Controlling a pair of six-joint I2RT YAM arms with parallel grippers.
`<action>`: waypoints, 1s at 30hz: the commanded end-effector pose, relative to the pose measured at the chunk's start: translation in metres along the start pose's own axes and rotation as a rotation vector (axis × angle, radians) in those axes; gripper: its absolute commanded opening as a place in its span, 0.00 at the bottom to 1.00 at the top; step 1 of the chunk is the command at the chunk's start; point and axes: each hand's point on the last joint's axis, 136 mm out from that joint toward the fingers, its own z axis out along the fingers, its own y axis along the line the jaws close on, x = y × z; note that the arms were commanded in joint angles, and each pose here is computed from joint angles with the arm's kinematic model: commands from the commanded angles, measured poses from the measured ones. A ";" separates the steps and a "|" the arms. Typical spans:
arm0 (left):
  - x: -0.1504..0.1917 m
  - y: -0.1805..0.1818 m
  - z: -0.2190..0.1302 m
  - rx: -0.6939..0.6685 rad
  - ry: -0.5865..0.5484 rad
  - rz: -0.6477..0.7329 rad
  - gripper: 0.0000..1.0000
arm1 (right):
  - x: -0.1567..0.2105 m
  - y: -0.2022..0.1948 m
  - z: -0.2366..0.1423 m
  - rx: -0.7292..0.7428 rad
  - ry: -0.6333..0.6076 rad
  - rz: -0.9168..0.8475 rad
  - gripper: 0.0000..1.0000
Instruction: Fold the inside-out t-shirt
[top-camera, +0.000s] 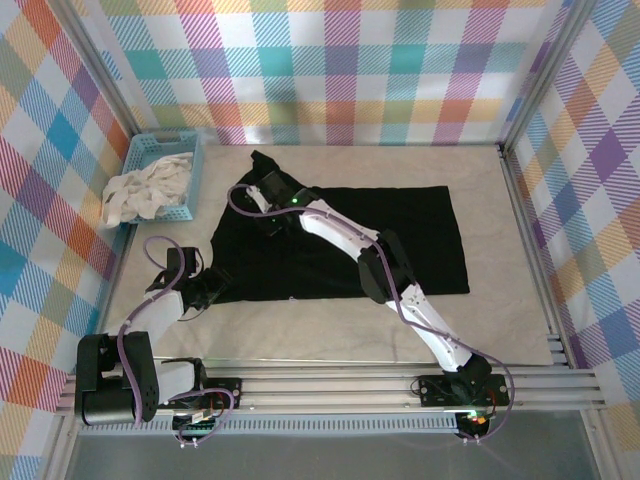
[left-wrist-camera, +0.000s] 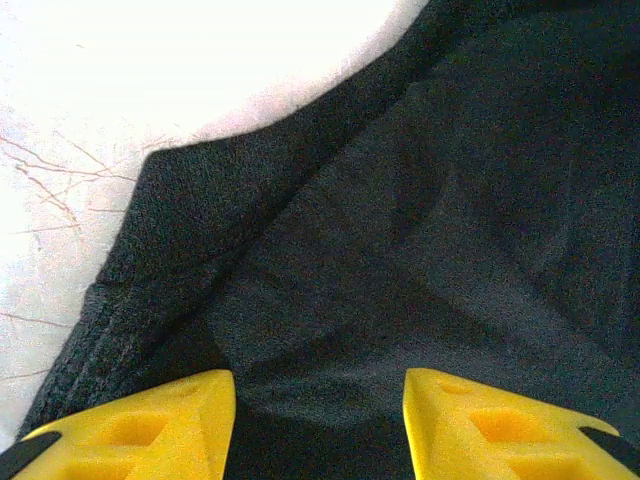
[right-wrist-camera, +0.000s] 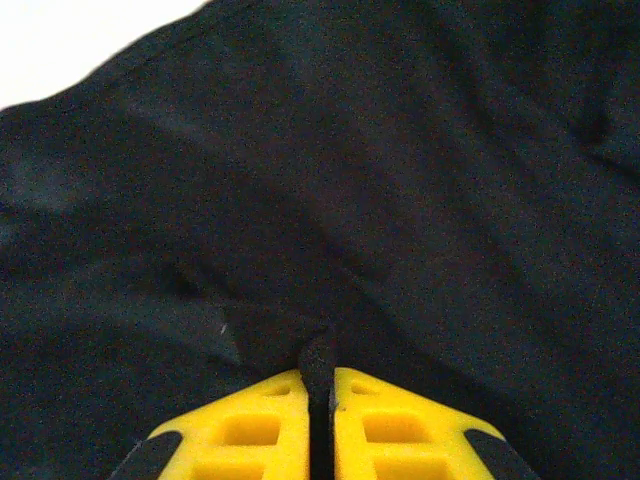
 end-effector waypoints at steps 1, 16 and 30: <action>0.006 0.018 0.003 -0.055 0.014 -0.008 0.49 | -0.030 -0.028 -0.025 0.083 -0.067 0.139 0.16; -0.006 0.001 -0.008 -0.007 -0.025 -0.002 0.54 | -0.025 -0.066 -0.081 0.088 -0.047 0.132 0.51; -0.039 -0.099 -0.033 0.210 -0.126 0.204 0.63 | 0.201 -0.163 -0.214 0.084 0.175 0.785 0.54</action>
